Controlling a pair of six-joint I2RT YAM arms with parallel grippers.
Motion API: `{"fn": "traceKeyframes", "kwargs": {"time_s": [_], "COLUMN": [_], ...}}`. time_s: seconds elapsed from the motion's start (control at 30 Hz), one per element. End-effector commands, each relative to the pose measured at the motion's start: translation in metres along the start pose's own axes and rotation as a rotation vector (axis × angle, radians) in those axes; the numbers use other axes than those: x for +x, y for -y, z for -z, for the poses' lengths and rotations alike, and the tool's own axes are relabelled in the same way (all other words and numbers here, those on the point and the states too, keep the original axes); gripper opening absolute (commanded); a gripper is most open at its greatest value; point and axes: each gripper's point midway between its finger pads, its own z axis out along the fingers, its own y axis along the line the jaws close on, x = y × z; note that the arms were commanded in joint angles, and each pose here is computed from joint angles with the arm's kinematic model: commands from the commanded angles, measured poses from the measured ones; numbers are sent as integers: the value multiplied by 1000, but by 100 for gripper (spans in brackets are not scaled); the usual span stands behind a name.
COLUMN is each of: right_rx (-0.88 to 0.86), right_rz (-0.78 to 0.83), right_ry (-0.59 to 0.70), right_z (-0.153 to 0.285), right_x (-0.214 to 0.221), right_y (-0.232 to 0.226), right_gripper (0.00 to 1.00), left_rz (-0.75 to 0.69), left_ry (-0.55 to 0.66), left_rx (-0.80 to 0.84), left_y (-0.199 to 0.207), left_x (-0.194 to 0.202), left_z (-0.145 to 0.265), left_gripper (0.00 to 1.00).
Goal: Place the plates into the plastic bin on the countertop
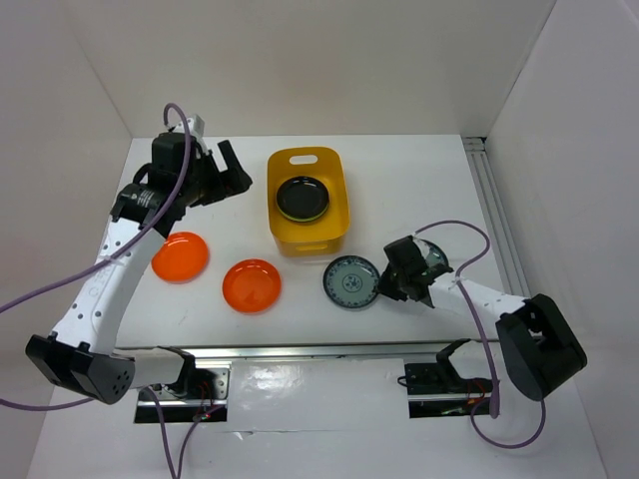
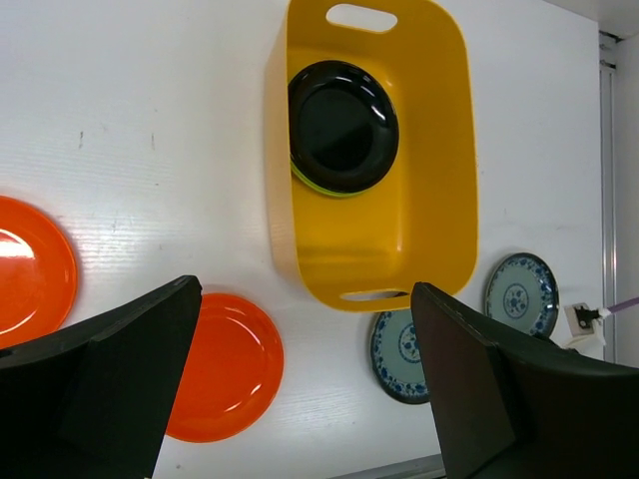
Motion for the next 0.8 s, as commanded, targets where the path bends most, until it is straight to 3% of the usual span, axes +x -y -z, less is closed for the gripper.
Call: {"fn": "traceKeyframes", "kwargs": {"time_s": [0.0,0.1,0.23,0.37,0.5,0.63,0.67,0.73,0.77], "right_rx": [217,218,234,236,212,169,198,119,130], "right_rz": [20,-30,-145,-182,-217,-161,-65,-36,89], "right_ry": [-12,64,274,397,515,626,631,668,638], "right_z": [5,27,89,144,178,194,187,187,171], "right_x": [16,-2,-45,-78,-108,-145,-151,-168,-169], "right_y": [46,31,10,-3,-18,-52,-60,-95,-106], "right_gripper": [0,0,0,0,0,0,0,0,0], "left_rz": [-16,15,63,105,191,265,279,291,324], "left_ry": [56,71,96,126,164,223,232,178,130], "left_rx": [-23,-80,-181,-264,-448,-598,-616,-644,-645], "left_y": [-6,-18,-38,-54,-90,-124,-131,-144,-154], "left_x": [-9,-8,-9,-14,-19,-24,-27,-13,-6], "left_z": [7,12,15,19,27,39,41,30,22], "left_gripper": [100,100,100,100,100,100,100,100,100]}}
